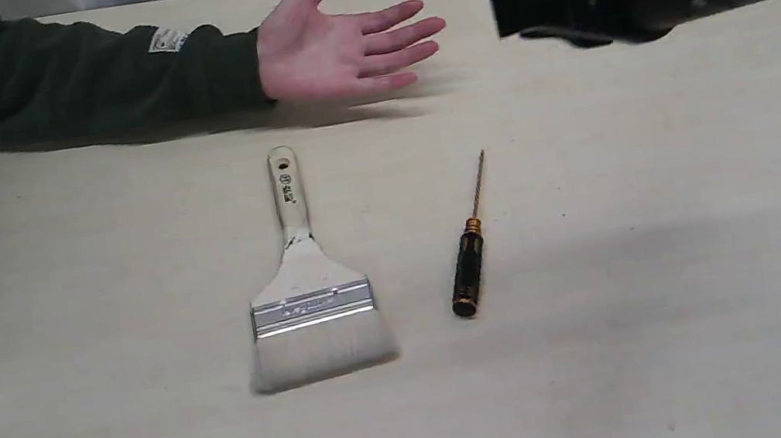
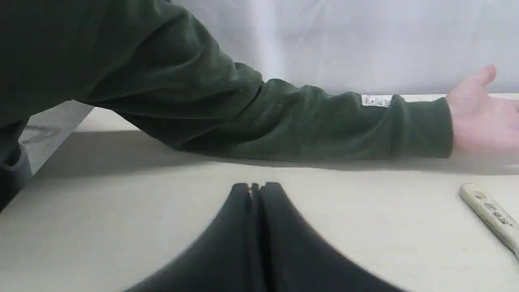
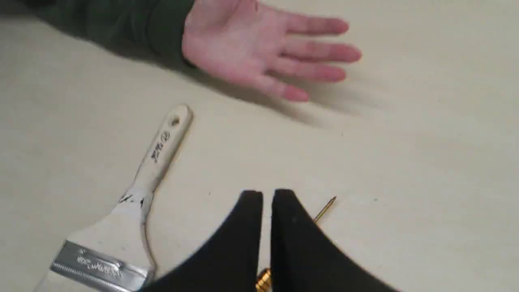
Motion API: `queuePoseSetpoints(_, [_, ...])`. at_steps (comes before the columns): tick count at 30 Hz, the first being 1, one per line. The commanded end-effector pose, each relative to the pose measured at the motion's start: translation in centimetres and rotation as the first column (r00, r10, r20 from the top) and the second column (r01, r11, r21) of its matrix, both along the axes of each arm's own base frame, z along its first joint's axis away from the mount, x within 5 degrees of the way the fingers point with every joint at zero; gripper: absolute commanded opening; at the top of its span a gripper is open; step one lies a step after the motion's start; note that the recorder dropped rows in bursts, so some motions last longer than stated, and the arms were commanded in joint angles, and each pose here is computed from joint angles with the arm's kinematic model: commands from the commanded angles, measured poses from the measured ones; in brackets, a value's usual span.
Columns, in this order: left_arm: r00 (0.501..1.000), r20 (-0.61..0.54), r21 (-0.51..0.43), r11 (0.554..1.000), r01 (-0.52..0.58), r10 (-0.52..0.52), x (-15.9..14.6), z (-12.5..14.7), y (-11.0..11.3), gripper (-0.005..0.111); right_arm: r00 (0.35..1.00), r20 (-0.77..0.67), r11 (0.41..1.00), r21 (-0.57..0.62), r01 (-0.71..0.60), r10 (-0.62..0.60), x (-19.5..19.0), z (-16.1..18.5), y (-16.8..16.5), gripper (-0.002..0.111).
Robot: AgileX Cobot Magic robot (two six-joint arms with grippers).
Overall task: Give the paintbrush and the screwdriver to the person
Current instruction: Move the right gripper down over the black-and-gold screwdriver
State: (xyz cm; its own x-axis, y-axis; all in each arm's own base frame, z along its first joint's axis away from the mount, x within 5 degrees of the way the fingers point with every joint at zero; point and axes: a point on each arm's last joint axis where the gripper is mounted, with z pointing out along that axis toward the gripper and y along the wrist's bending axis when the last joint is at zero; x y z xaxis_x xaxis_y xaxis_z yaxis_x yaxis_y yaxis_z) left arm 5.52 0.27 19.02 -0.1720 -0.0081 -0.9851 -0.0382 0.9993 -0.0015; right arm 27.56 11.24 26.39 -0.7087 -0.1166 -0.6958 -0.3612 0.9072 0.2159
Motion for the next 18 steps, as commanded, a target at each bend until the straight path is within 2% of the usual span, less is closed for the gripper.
queuePoseSetpoints(1, [1.0,0.011,-0.006,1.0,0.009,-0.009,0.0,0.0,-0.1,0.0,0.998,-0.062,0.998,-0.055,-0.01,0.006,1.1,-2.4,1.8,0.005])
queuePoseSetpoints(5, [1.0,0.011,-0.006,1.0,0.009,-0.009,0.0,0.0,-0.1,0.0,0.987,-0.158,0.994,-0.093,-0.052,0.036,2.2,-5.3,3.8,0.009])
queuePoseSetpoints(9, [1.0,0.011,-0.006,1.0,0.009,-0.009,0.0,0.0,-0.1,0.0,0.962,-0.271,0.992,-0.109,-0.07,0.039,3.1,-7.8,5.3,0.029])
queuePoseSetpoints(11, [1.0,0.011,-0.006,1.0,0.009,-0.009,0.0,0.0,-0.1,0.0,0.944,-0.329,0.992,-0.109,-0.056,0.017,3.5,-8.8,5.6,0.044])
queuePoseSetpoints(14, [1.0,0.011,-0.006,1.0,0.009,-0.009,0.0,0.0,-0.1,0.0,0.916,-0.4,0.992,-0.116,-0.047,-0.003,3.8,-9.9,5.9,0.057])
queuePoseSetpoints(18, [1.0,0.011,-0.006,1.0,0.009,-0.009,0.0,0.0,-0.1,0.0,0.889,-0.457,0.992,-0.121,-0.029,-0.03,3.9,-10.8,6.0,0.058])
